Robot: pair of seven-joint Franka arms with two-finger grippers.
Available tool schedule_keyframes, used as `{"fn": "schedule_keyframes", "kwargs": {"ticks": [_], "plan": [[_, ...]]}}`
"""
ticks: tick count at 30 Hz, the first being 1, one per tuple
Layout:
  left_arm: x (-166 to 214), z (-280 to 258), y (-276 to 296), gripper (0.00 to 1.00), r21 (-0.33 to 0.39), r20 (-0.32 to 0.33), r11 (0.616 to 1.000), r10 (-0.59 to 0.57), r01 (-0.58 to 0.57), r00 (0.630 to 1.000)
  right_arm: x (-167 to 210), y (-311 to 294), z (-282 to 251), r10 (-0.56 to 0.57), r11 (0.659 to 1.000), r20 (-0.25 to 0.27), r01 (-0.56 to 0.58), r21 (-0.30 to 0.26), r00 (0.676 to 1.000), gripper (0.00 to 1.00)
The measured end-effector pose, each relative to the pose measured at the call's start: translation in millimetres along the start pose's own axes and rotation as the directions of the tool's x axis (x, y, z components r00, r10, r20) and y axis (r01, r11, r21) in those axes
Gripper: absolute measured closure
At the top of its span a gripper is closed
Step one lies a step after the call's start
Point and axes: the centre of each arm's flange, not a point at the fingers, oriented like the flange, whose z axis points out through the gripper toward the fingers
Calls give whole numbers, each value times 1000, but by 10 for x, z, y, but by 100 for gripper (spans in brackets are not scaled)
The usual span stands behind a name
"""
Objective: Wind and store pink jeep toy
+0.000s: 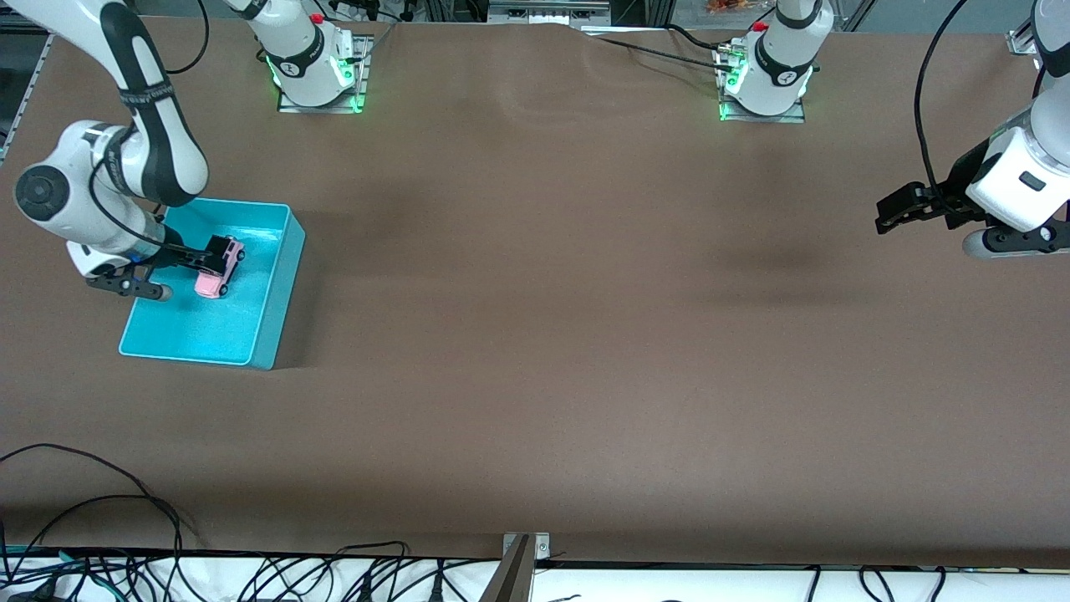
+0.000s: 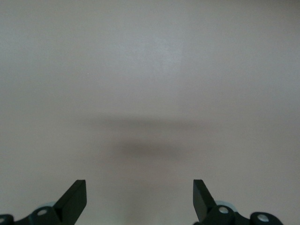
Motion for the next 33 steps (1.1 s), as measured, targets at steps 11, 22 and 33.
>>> {"fn": "schedule_keyframes", "kwargs": {"ticks": [11,22,33], "plan": [[-6,-3,-1,0,0,0,1000,0,0,1000,13,-152,-1080,-26,999,-179,34,40,984,0],[-6,-3,-3,0,0,0,1000,0,0,1000,-281,-86,-1942,-29,997,-144,39,67,989,0],[-6,-2,-5,0,0,0,1000,-1,1,1000,-524,35,-2962,-20,994,-67,27,110,998,0]]}}
